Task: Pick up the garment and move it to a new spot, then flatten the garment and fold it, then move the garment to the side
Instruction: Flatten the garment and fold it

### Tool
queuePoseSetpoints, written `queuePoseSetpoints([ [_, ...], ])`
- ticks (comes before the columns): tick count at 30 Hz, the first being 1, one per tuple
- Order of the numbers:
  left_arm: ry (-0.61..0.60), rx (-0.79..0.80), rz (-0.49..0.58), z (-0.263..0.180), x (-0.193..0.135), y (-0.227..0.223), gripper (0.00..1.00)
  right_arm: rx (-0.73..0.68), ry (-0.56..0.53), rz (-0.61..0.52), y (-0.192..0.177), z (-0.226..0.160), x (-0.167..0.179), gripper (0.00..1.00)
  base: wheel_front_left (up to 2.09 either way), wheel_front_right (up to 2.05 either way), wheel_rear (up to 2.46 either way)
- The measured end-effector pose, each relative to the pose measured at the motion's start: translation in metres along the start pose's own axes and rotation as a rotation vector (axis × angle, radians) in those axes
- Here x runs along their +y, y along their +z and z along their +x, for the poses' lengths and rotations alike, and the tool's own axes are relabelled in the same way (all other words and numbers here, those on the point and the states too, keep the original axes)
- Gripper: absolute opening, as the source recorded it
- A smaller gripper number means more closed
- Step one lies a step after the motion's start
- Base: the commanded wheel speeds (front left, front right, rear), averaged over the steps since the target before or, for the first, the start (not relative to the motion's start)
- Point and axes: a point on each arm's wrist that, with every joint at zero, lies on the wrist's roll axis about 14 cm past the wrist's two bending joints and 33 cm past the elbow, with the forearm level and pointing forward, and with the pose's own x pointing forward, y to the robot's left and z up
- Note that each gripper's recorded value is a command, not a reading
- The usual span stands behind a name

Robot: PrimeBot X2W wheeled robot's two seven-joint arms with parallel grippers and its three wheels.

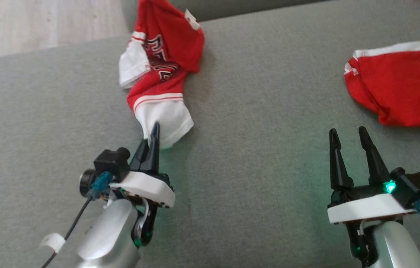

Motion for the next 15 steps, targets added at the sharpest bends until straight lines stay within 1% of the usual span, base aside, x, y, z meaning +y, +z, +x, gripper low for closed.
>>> queuePoseSetpoints([
  [1,0.001,-0.062,0.031,-0.004,0.002,0.018,0.00,-0.011,0.014,0.002,0.003,0.001,0.005,1.00,0.00,0.00,0.00],
  [6,0.024,-0.200,0.118,-0.026,0.012,0.061,0.00,-0.026,0.058,0.008,0.008,0.003,0.019,1.00,0.00,0.00,0.00],
  [12,0.095,-0.298,0.227,-0.072,0.035,0.089,0.00,-0.013,0.129,0.025,0.004,0.002,0.044,1.00,0.00,0.00,0.00],
  [15,0.137,-0.296,0.265,-0.095,0.049,0.092,0.00,-0.020,0.169,0.034,0.006,0.005,0.058,1.00,0.00,0.00,0.00],
])
